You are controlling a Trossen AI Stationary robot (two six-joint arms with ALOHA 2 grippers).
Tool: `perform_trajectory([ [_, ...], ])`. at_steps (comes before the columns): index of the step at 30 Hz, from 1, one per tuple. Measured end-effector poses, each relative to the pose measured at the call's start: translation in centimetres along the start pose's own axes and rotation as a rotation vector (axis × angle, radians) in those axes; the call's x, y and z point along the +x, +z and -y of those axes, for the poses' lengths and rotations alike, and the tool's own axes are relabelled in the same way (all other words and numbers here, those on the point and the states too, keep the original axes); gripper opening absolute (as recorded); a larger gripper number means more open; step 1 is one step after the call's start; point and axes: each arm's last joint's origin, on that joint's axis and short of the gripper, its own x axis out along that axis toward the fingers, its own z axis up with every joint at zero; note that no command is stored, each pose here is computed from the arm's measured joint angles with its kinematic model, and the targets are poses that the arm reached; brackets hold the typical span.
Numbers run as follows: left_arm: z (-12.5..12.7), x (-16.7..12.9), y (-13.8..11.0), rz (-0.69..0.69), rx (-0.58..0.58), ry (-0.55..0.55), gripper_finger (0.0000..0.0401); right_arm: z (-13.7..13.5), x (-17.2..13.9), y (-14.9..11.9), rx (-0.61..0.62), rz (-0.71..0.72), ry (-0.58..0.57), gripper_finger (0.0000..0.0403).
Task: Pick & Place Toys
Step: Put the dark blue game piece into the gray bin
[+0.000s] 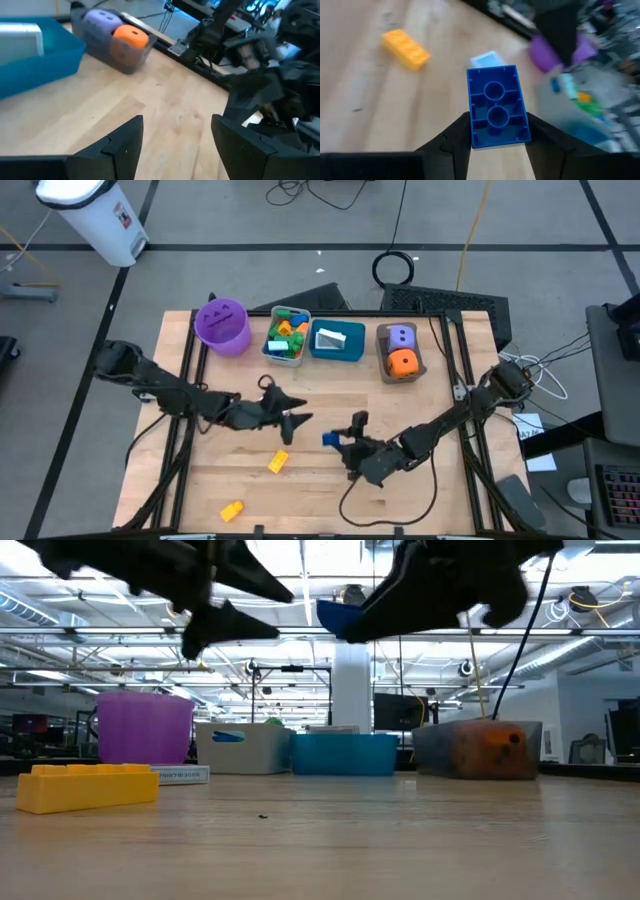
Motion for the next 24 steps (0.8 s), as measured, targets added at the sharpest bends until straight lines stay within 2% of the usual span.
perform_trajectory([
  [3, -0.8, 1.5, 0.0, -0.002, -0.065, -0.047, 0.0244, 0.7, 0.0, 0.2, -0.036, -0.003, -0.095, 0.0146],
  [10, -1.6, 3.8, 0.2, 0.014, -0.145, -0.219, 0.0244, 1.8, 0.9, 0.0, -0.046, -0.029, -0.167, 0.0155],
  [16, -1.8, 4.2, -0.2, 0.012, -0.144, -0.218, 0.0244, 2.6, 1.5, -0.1, -0.036, -0.045, -0.187, 0.0147],
  [24, -1.6, 4.1, 0.0, 0.032, -0.139, -0.228, 0.0244, 3.9, 2.5, -0.1, -0.025, -0.048, -0.220, 0.0157],
])
